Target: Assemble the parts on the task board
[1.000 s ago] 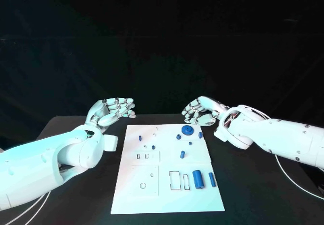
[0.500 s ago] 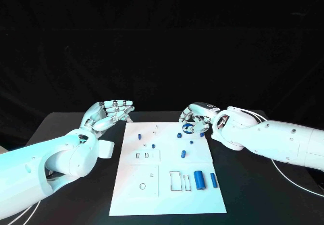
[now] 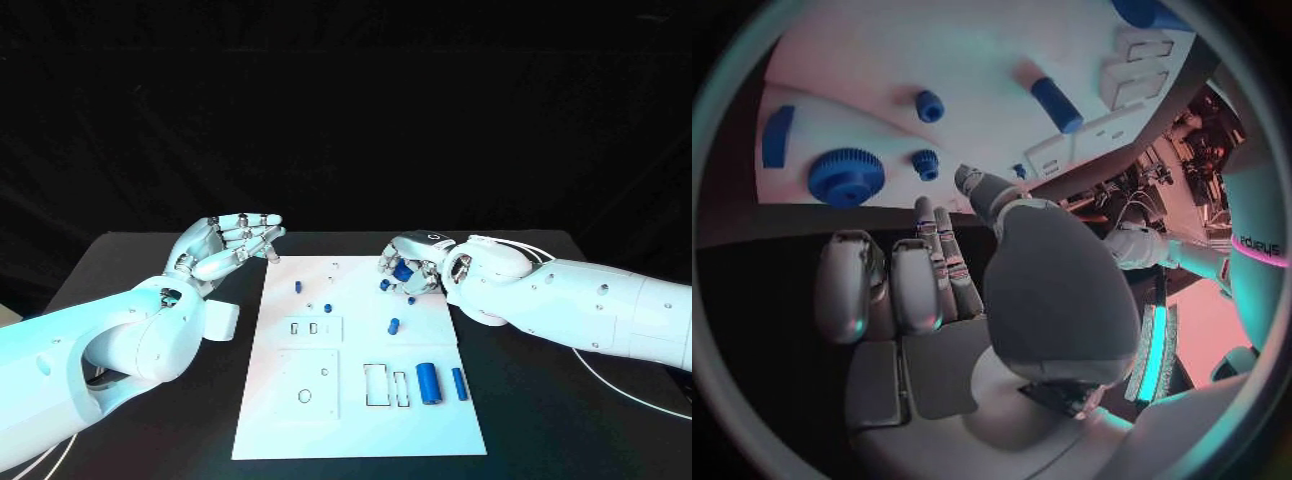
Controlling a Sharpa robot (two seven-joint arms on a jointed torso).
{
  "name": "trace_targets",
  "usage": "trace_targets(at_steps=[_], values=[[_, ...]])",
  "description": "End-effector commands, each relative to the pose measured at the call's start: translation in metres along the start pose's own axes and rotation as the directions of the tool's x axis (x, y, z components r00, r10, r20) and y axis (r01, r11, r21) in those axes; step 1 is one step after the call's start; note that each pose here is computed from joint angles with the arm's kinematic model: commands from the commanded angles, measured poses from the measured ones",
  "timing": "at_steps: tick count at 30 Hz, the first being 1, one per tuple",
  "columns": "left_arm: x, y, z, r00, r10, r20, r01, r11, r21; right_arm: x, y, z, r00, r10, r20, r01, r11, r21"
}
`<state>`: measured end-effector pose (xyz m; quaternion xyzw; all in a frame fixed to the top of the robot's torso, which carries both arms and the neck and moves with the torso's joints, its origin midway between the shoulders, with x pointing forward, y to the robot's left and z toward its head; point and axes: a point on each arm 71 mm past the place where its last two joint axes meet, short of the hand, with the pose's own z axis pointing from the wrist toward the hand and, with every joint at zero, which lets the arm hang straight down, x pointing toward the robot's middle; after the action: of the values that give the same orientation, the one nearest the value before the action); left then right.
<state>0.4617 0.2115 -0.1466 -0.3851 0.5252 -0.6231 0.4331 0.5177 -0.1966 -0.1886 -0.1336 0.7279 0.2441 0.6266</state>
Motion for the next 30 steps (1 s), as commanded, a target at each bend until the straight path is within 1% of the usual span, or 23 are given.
trace_targets(at_steps=[1, 7, 15, 23, 30], values=[[0.0030, -0.0018, 0.0004, 1.000, -0.011, -0.025, 0.011, 1.000, 0.002, 0.0061, -0.0016, 0.0012, 0.997, -0.049, -0.051, 0.050, 0.999, 0.016], [0.0026, -0.0018, 0.0005, 1.000, -0.016, -0.024, 0.016, 1.000, -0.001, 0.0087, -0.0033, 0.0029, 0.997, -0.059, -0.058, 0.060, 0.998, 0.028], [0.0020, -0.0013, 0.0008, 0.999, -0.022, -0.023, 0.022, 1.000, -0.009, 0.0085, -0.0031, 0.0047, 0.997, -0.064, -0.045, 0.066, 0.997, 0.037], [0.0020, -0.0008, 0.0012, 0.999, -0.025, -0.027, 0.025, 1.000, -0.013, 0.0086, -0.0028, 0.0068, 0.997, -0.064, -0.043, 0.065, 0.997, 0.043], [0.0034, -0.0007, 0.0022, 0.999, -0.030, -0.031, 0.030, 0.999, -0.016, 0.0096, -0.0043, 0.0092, 0.996, -0.062, -0.059, 0.065, 0.997, 0.052]])
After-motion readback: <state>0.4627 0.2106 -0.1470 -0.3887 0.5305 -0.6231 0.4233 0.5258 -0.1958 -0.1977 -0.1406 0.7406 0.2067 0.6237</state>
